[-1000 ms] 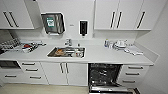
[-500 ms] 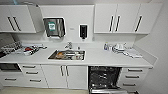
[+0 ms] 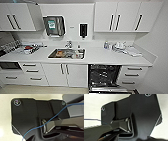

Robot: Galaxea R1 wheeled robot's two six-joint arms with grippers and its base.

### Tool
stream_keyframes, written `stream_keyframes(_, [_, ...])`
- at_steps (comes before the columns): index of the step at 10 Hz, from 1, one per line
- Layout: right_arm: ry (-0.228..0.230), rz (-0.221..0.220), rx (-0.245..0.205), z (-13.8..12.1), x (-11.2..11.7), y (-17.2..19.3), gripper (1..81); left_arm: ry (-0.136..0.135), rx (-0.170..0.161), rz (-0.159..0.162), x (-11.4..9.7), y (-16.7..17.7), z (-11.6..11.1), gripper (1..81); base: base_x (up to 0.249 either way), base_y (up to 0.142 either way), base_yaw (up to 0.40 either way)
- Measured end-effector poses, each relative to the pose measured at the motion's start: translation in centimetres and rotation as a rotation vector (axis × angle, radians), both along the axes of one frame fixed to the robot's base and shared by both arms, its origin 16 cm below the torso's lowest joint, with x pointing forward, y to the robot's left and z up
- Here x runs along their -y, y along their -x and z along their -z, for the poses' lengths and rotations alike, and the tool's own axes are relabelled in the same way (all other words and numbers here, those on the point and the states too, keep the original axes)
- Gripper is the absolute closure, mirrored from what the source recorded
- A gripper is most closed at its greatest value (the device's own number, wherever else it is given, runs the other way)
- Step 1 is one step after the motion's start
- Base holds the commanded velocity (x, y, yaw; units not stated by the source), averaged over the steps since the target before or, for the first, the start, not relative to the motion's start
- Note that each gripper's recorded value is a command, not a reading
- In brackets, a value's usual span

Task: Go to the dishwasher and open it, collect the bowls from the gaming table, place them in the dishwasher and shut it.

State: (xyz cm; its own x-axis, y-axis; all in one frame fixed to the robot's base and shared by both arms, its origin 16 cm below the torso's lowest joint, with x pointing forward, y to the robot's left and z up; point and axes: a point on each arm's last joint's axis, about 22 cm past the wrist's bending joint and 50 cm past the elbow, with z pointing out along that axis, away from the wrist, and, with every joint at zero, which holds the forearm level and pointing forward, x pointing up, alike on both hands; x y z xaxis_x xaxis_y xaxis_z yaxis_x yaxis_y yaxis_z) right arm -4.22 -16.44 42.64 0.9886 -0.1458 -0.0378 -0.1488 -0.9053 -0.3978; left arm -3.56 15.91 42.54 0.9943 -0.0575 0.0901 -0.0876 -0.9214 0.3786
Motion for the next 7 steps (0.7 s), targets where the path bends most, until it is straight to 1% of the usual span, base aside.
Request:
stream_keyframes(1, [0.0,0.0,-0.023,-0.1,0.0,0.7,1.0,0.0,-0.023,0.0,0.0,0.6,-0.1,1.0,0.0,0.0,0.0])
stream_keyframes(2, [0.001,-0.001,-0.042,-0.1,0.0,0.9,1.0,0.0,-0.039,0.001,0.0,0.7,-0.1,1.0,0.0,0.0,0.0])
stream_keyframes(3, [0.001,-0.001,-0.036,-0.2,0.0,-0.2,1.0,0.0,-0.027,-0.001,0.0,-0.8,-0.1,1.0,0.0,0.0,0.0])
stream_keyframes(4, [-0.001,0.001,-0.019,-0.2,0.0,-1.8,1.0,0.001,-0.014,-0.002,0.1,-2.1,-0.1,1.0,0.0,0.0,0.0])
stream_keyframes(5, [-0.001,0.001,-0.01,-0.2,0.0,-2.6,1.0,0.0,-0.01,-0.001,0.0,-2.6,-0.2,1.0,0.0,0.0,0.0])
stream_keyframes(7, [-0.001,0.001,0.023,-0.3,0.0,-4.1,1.0,0.001,0.022,-0.001,0.0,-4.2,-0.3,1.0,0.0,0.0,0.0])
